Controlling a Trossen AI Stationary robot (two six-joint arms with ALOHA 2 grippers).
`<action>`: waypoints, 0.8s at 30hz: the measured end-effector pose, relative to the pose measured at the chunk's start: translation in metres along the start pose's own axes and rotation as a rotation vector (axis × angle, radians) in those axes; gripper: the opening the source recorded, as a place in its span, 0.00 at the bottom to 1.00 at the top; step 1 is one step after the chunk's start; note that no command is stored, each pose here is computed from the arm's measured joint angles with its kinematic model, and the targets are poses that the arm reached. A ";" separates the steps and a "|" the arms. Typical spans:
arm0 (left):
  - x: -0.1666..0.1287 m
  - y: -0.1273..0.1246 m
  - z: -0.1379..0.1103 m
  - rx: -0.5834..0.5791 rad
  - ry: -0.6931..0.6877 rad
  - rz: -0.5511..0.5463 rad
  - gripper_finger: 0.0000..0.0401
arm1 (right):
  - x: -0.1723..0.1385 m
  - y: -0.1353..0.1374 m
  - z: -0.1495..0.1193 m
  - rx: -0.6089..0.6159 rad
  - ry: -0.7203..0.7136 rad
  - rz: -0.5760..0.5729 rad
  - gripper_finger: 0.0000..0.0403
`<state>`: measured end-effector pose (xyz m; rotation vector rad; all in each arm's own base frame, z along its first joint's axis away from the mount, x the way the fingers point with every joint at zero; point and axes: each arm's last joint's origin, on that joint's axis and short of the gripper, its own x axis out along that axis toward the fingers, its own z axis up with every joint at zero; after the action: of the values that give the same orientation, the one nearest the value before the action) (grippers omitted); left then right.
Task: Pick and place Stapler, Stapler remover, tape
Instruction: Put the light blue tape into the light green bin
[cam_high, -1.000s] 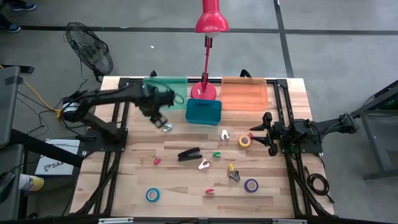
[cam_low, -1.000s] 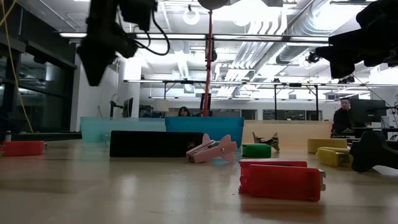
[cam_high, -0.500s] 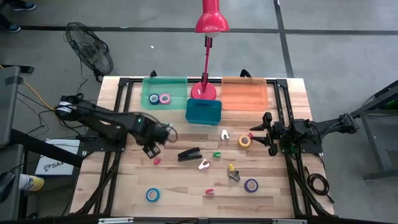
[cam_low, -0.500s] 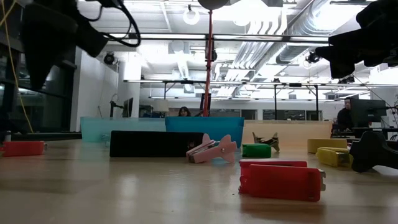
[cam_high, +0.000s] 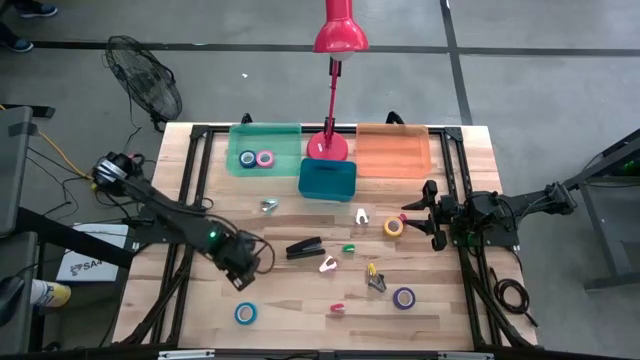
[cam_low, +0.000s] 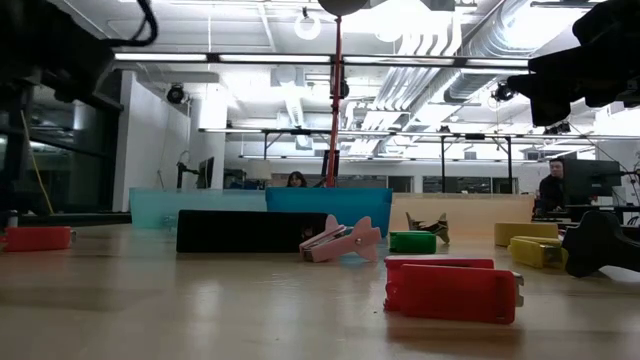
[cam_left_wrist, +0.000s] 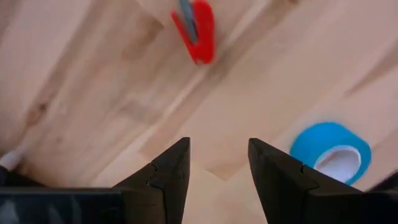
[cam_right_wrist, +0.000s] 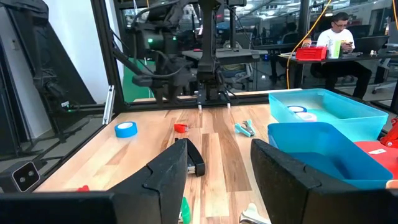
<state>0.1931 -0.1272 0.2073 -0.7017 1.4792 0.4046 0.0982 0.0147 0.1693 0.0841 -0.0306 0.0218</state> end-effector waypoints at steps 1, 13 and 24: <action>0.002 -0.002 -0.003 0.014 0.000 -0.004 0.40 | 0.000 0.000 0.000 0.000 -0.001 0.000 0.42; 0.029 -0.022 -0.028 0.133 0.106 -0.002 0.40 | 0.000 0.000 0.000 0.000 0.000 0.000 0.42; 0.043 -0.043 -0.026 0.134 0.172 -0.106 0.40 | 0.000 0.000 0.000 0.000 0.001 0.000 0.42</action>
<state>0.2052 -0.1834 0.1736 -0.7183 1.6069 0.1651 0.0982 0.0147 0.1692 0.0839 -0.0298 0.0214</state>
